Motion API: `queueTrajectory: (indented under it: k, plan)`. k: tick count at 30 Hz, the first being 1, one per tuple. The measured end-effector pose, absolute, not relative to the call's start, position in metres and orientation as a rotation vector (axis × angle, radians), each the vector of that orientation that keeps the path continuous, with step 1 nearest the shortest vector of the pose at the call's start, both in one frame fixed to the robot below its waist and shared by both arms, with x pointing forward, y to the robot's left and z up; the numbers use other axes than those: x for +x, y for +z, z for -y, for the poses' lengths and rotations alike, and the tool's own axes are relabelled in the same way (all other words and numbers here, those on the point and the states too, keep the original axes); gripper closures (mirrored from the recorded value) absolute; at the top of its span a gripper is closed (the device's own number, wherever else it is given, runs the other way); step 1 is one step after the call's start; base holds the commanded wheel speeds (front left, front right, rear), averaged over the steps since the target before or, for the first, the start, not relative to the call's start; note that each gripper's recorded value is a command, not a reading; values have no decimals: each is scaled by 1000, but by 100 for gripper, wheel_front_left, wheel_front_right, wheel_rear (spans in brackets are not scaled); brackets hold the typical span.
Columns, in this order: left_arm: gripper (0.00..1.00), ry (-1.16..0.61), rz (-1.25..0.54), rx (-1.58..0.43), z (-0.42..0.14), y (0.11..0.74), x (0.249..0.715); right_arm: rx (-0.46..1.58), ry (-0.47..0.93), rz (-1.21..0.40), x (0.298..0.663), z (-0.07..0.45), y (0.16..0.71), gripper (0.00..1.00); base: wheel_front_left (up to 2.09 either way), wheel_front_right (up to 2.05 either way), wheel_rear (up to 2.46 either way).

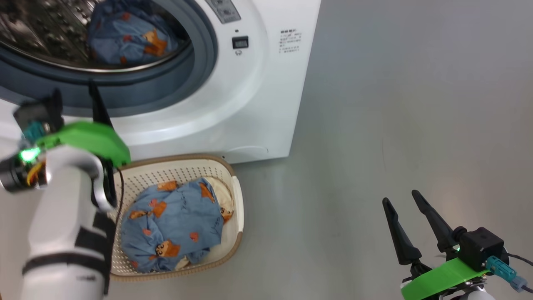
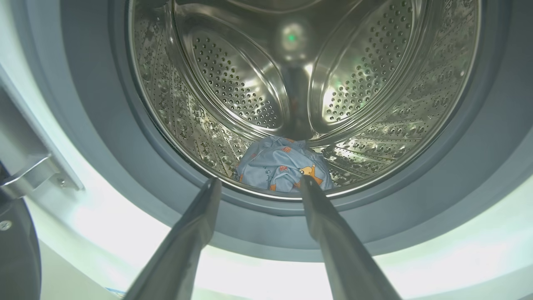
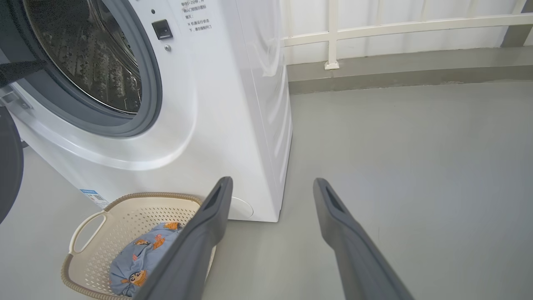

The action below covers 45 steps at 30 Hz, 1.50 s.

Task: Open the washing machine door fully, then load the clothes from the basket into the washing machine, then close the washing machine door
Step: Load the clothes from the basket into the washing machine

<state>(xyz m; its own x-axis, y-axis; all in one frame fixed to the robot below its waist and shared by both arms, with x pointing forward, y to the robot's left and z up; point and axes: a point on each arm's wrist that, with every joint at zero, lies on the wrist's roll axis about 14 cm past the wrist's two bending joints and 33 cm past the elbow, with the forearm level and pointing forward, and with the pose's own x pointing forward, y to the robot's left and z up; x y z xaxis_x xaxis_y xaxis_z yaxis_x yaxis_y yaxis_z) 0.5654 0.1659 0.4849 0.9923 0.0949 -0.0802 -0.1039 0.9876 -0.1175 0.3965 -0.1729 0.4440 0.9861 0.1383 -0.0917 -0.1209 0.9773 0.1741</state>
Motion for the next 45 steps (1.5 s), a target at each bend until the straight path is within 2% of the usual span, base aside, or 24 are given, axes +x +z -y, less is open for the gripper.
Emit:
queueTrajectory:
  k: [16, 28, 37, 45]
  plan:
    - [0, 88, -114, -154, -174, 455, 458, 168, 143, -28, 374, 169, 474, 0, 0, 0, 0]
    - [0, 141, -55, -126, -199, 465, 383, 163, 147, 20, 356, 169, 491, 0, 0, 0, 0]
    - [0, 164, -45, -138, -206, 466, 344, 159, 133, 38, 343, 175, 496, 0, 0, 0, 0]
    - [0, 144, -2, -166, -205, 479, 330, 152, 113, 63, 339, 182, 503, 0, 0, 0, 0]
